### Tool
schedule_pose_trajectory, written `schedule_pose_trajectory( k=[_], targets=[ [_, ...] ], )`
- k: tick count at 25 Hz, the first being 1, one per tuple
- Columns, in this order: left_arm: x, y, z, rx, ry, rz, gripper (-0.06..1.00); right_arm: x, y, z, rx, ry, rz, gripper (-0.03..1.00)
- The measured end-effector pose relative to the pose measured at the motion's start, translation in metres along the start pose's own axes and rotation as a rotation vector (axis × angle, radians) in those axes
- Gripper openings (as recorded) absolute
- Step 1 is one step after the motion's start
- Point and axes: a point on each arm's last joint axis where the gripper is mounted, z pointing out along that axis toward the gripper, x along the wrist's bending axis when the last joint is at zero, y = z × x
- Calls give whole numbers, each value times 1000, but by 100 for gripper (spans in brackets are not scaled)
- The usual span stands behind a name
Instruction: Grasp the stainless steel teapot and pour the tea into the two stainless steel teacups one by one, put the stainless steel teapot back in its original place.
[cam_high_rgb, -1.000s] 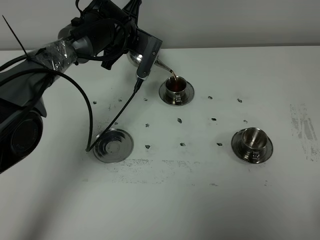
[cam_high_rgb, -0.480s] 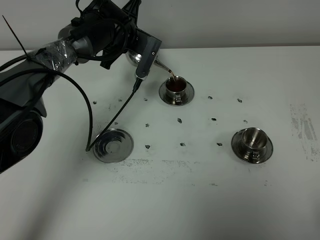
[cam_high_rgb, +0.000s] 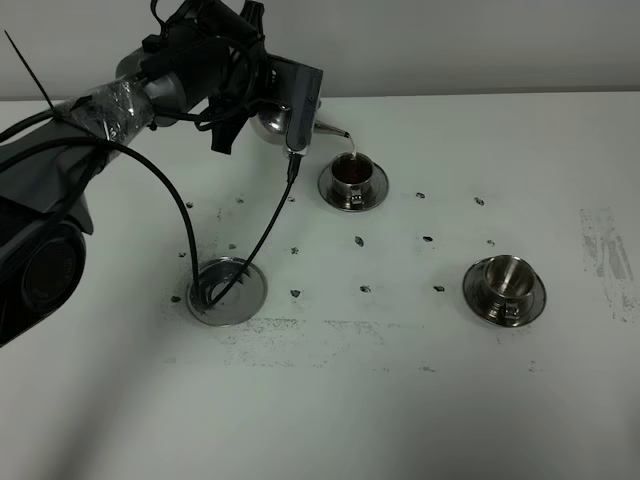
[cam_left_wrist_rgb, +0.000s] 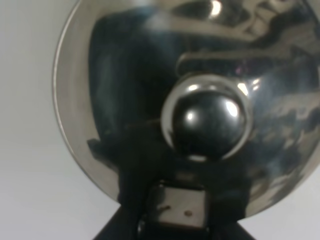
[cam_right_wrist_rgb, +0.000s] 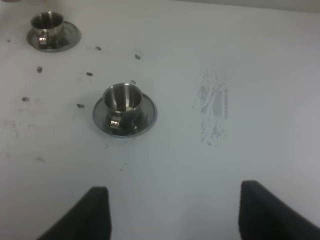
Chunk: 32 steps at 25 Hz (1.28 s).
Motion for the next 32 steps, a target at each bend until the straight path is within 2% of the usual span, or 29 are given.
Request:
schedule_pose_trajectory(
  k=[6, 10, 17, 20, 23, 27, 32],
  targets=[
    [-7, 1, 0, -3, -75, -179, 18, 0, 0, 0, 0, 0, 0, 56],
    [-8, 4, -5, -47, -115, -296, 18, 0, 0, 0, 0, 0, 0, 56],
    [5, 4, -44, -119, -200, -569, 18, 0, 0, 0, 2, 0, 0, 56],
    [9, -1, -61, -83, -245, -742, 18, 0, 0, 0, 1, 0, 0, 56],
    [5, -5, -70, -13, -319, -891, 18, 0, 0, 0, 1, 0, 0, 56],
    [-4, -7, -74, 68, -412, -956, 18, 0, 0, 0, 1, 0, 0, 56],
    [-8, -5, -67, 96, -427, -1036, 18, 0, 0, 0, 1, 0, 0, 56]
  ],
)
